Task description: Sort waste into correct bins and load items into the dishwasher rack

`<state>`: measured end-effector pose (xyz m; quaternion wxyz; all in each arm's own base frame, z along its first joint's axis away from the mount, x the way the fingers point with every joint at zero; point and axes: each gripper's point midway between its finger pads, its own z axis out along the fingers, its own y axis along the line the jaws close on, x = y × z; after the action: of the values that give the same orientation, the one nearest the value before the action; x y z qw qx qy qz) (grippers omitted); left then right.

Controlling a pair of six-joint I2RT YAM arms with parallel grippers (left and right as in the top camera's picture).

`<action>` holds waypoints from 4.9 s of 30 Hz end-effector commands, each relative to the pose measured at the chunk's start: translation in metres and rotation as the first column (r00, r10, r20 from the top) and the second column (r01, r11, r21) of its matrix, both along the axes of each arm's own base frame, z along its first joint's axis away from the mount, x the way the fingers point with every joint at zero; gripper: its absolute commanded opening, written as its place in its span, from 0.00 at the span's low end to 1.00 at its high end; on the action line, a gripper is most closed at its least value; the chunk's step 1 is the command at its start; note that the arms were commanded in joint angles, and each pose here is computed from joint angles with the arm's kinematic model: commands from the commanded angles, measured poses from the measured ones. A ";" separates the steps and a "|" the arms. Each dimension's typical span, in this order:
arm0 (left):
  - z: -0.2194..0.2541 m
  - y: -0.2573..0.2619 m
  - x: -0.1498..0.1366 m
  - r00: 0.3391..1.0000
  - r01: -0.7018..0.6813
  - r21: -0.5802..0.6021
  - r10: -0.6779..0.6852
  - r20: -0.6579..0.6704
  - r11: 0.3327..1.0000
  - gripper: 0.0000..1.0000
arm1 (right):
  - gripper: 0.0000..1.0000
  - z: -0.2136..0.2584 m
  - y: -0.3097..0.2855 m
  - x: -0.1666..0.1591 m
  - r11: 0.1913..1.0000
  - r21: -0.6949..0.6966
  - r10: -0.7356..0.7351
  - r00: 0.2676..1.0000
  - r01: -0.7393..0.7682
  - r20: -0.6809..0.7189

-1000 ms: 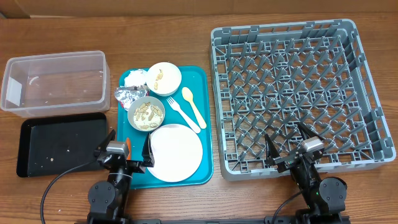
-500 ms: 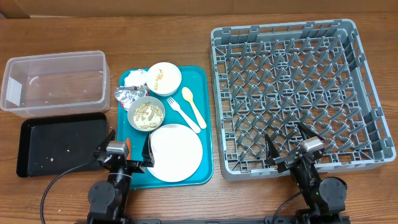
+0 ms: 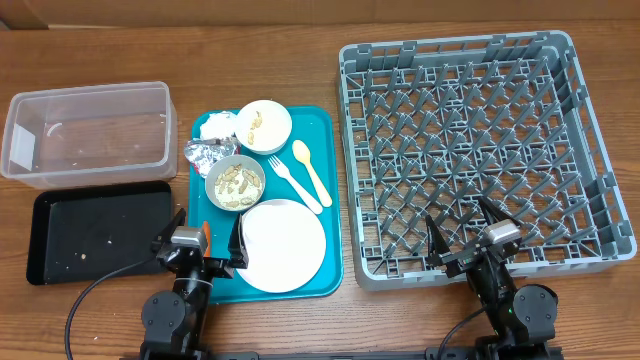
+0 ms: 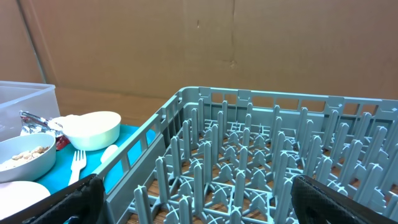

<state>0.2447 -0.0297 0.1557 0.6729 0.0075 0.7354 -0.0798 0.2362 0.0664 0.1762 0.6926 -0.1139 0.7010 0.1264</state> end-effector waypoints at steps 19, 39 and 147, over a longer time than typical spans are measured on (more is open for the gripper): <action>0.000 0.002 0.000 1.000 -0.013 -0.013 0.013 0.002 1.000 1.00 | 1.00 -0.001 0.001 0.000 1.000 0.000 0.002 1.000 -0.002 0.006; 0.000 0.002 0.000 1.000 -0.013 -0.013 0.013 0.002 1.000 1.00 | 1.00 -0.001 0.001 0.000 1.000 0.000 0.002 1.000 -0.002 0.006; 0.000 0.002 0.000 1.000 -0.013 -0.013 0.013 0.002 1.000 1.00 | 1.00 0.118 0.046 0.009 0.966 0.235 0.245 0.698 -0.112 -0.673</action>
<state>0.2447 -0.0296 0.1557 0.6729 0.0074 0.7354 -0.0797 0.2417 0.1137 0.2972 0.3871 -0.0854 0.8718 0.2879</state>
